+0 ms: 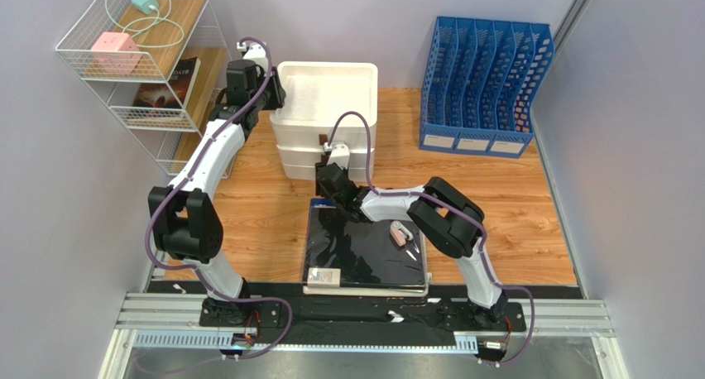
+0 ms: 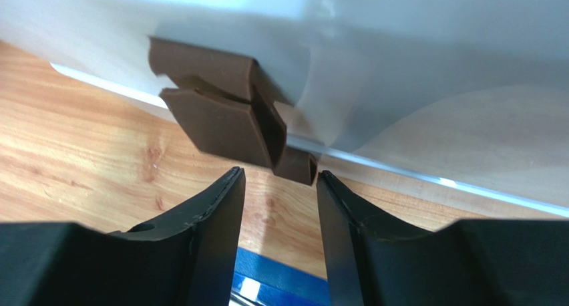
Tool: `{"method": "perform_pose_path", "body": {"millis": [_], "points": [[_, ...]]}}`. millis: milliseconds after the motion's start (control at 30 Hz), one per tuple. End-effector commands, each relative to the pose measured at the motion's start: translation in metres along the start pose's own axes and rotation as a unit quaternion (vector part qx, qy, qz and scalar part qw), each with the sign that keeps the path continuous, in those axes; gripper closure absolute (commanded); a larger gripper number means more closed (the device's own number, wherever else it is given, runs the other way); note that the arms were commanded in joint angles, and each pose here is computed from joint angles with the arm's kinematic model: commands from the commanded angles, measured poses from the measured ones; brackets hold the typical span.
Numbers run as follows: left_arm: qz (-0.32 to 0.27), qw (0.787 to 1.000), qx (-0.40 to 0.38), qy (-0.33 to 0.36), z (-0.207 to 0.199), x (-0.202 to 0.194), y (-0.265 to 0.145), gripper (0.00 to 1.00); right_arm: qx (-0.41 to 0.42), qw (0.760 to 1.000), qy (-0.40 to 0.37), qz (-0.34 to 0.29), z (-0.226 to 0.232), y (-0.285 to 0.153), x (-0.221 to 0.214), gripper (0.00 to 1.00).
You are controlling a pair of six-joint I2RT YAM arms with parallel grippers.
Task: Organize the desk
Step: Open the drawer in the storage box.
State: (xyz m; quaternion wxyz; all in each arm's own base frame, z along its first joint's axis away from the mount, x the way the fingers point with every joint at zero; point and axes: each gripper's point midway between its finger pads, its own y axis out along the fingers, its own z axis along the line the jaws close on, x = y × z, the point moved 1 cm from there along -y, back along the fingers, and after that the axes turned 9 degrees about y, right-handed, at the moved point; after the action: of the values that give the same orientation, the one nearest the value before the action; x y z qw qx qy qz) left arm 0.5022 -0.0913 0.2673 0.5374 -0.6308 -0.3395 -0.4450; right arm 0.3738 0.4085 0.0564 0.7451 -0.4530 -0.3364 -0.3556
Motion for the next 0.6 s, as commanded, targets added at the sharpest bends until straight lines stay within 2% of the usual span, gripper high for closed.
{"method": "perform_pose_path", "body": {"millis": [0, 100, 300, 400, 433, 567], "points": [[0.083, 0.994, -0.065, -0.022, -0.034, -0.043, -0.018, 0.59, 0.009, 0.995, 0.063, -0.071, 0.012, 0.007, 0.028, 0.53], [0.083, 0.994, -0.066, -0.022, -0.034, -0.042, -0.02, 0.58, 0.008, 0.994, 0.081, -0.079, 0.01, 0.007, 0.03, 0.6], [0.083, 0.994, -0.069, -0.019, -0.035, -0.044, -0.023, 0.58, -0.002, 0.992, 0.089, -0.084, 0.006, 0.006, 0.03, 0.79], [0.081, 0.994, -0.067, -0.018, -0.034, -0.044, -0.024, 0.59, -0.006, 0.992, 0.09, -0.084, 0.003, 0.005, 0.028, 0.91], [0.078, 0.995, -0.067, -0.017, -0.034, -0.042, -0.025, 0.59, -0.004, 0.992, 0.094, -0.085, 0.004, 0.004, 0.03, 0.98], [0.075, 0.995, -0.061, -0.016, -0.032, -0.043, -0.025, 0.59, 0.002, 0.992, 0.092, -0.083, 0.005, -0.004, 0.029, 1.0]]}}
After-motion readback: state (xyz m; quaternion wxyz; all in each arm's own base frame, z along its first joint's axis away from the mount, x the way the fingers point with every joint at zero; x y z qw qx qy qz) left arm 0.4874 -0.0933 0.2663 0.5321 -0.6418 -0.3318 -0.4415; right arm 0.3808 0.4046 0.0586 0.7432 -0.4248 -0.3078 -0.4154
